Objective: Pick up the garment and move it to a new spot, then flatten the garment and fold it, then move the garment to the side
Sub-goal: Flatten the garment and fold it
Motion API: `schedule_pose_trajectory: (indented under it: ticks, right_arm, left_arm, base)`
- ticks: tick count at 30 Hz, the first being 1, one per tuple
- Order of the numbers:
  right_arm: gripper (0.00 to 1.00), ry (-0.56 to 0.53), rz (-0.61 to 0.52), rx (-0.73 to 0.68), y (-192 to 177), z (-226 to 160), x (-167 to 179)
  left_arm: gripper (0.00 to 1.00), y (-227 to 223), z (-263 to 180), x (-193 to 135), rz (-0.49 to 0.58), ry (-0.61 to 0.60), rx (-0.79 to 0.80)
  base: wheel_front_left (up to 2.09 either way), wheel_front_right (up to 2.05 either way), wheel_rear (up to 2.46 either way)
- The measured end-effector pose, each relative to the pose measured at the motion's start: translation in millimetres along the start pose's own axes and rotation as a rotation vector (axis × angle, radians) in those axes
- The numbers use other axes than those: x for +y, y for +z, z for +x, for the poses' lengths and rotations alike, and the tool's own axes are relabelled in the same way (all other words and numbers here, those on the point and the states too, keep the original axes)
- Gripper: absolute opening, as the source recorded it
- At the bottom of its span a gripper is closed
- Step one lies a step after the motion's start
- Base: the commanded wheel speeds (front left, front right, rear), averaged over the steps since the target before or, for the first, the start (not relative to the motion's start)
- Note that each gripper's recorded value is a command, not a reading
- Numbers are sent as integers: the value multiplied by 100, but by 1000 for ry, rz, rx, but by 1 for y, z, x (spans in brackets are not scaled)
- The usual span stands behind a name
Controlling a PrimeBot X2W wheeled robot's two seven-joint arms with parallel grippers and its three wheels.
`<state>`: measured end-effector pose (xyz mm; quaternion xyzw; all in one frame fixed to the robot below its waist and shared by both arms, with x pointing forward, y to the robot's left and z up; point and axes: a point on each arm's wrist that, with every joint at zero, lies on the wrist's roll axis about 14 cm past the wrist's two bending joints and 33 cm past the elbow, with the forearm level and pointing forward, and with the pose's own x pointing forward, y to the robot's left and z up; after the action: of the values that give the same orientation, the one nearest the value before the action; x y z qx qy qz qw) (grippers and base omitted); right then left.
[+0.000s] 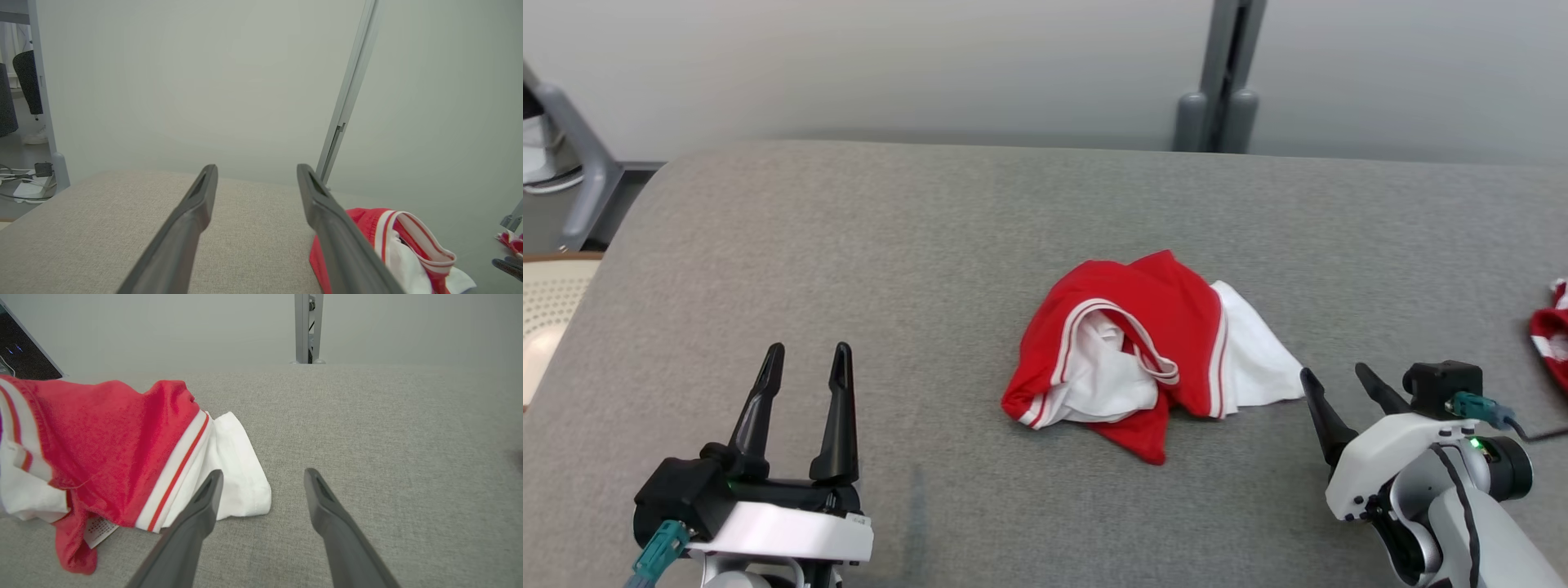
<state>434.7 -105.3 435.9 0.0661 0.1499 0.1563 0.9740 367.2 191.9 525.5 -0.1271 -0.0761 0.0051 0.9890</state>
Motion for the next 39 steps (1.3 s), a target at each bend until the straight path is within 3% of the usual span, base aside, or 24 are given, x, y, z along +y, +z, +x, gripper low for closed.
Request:
schedule_pose_trajectory:
  ticks: [3,11,12,14,15,21,28,31,34,39]
  right_arm:
    - [100,8,8,137,-25,17,4]
    - [100,7,46,302,-58,40,14]
    - [87,5,50,312,-58,43,14]
    - [35,4,57,316,-57,47,16]
    - [0,4,57,317,-56,47,17]
    - [0,-12,79,264,-47,47,18]
    - [0,43,28,-26,29,63,34]
    - [0,146,-7,-146,68,72,73]
    - [0,301,-25,-223,92,71,133]
    - [0,543,-66,-178,86,60,224]
  left_arm:
    - [100,2,-4,10,-1,33,-2]
    - [100,5,-16,32,11,104,-3]
    - [100,6,-17,34,13,110,-4]
    - [100,7,-19,37,15,120,-6]
    - [100,8,-20,38,16,123,-8]
    - [100,14,-24,39,15,126,-24]
    - [100,22,-35,41,13,134,-46]
    - [100,24,-43,47,15,157,-52]
    - [100,28,-52,53,19,181,-63]
    - [100,35,-66,62,27,219,-78]
  base:
    - [0,0,0]
    - [0,0,0]
    - [0,0,0]
    - [0,0,0]
    - [0,0,0]
    - [0,0,0]
    - [0,0,0]
    - [0,0,0]
    - [0,0,0]
    - [0,0,0]
